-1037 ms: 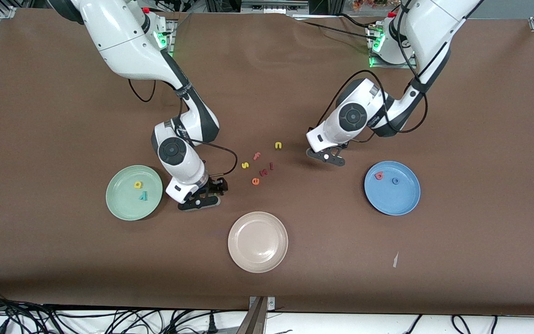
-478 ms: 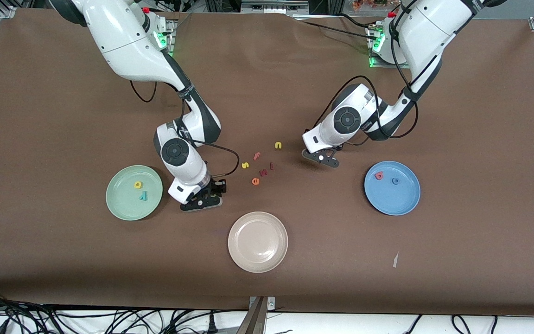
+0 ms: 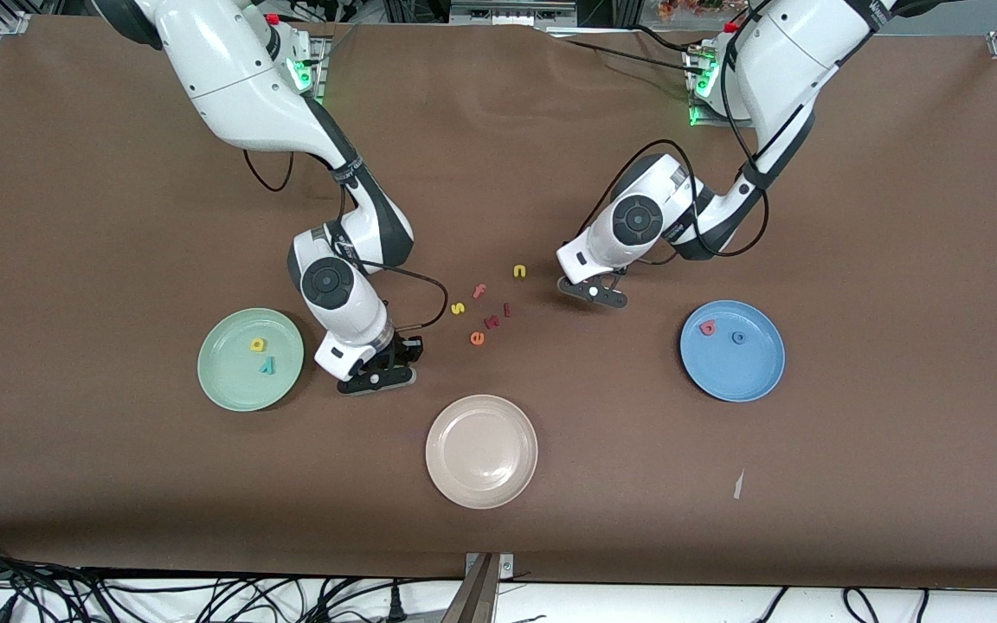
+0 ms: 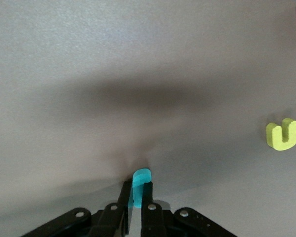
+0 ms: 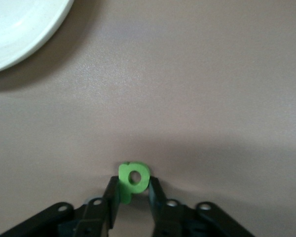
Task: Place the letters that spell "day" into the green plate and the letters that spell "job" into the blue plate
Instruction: 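Place the green p on the green plate while the left gripper places the r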
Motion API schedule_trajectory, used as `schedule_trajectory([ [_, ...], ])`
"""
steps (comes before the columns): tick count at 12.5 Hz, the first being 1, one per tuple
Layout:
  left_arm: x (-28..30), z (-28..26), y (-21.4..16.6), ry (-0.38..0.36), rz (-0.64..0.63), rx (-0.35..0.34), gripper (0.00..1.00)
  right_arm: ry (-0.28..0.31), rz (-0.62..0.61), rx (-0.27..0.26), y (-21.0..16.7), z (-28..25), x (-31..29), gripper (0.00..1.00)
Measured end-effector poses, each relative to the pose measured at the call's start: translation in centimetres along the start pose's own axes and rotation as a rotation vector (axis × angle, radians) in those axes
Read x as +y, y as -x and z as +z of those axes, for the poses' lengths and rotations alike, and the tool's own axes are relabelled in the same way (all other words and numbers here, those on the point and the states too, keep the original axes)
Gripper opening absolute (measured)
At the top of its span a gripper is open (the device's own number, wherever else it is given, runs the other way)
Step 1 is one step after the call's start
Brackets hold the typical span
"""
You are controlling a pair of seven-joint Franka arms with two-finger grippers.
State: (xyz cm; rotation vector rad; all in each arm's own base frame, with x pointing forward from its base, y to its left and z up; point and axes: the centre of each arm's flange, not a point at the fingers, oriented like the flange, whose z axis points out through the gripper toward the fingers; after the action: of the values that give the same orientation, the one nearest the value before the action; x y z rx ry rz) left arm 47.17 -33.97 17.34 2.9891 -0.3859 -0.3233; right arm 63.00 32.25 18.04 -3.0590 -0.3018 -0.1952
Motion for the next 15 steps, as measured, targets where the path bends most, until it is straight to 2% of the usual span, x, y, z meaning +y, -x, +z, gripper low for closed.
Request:
schedule_trajectory([
  [2, -0.6, -0.9, -0.5, -0.012, -0.013, -0.009, 0.11, 0.002, -0.001, 0.001, 0.0, 0.1, 0.2, 0.27],
  [4, -1.5, -4.0, -1.4, -0.06, -0.029, -0.054, 0.11, 0.012, -0.014, 0.006, -0.5, -0.2, 1.1, 0.27],
  [6, -2.9, -8.8, -2.7, -0.178, -0.001, -0.06, 0.11, 0.031, -0.056, -0.01, -1.5, -2.1, 4.5, 0.27],
  [8, -5.0, -12.4, -4.0, -0.285, 0.054, -0.031, 0.11, 0.04, -0.111, -0.036, -2.2, -6.1, 10.1, 0.27],
  [9, -6.7, -13.6, -4.8, -0.3, 0.091, -0.021, 0.11, 0.042, -0.134, -0.052, -2.0, -8.3, 13.2, 0.26],
  [12, -15.7, -17.2, -7.2, -0.271, 0.218, -0.009, 0.11, 0.038, -0.184, -0.1, 0.5, -13.2, 19.8, 0.26],
  [13, -18.7, -17.9, -8.0, -0.257, 0.243, -0.003, 0.11, 0.035, -0.183, -0.12, 2.0, -13.7, 21.2, 0.33],
  [15, -23.3, -17.1, -9.6, -0.222, 0.245, -0.007, 0.11, 0.028, -0.172, -0.155, 5.2, -13.4, 22.6, 0.55],
])
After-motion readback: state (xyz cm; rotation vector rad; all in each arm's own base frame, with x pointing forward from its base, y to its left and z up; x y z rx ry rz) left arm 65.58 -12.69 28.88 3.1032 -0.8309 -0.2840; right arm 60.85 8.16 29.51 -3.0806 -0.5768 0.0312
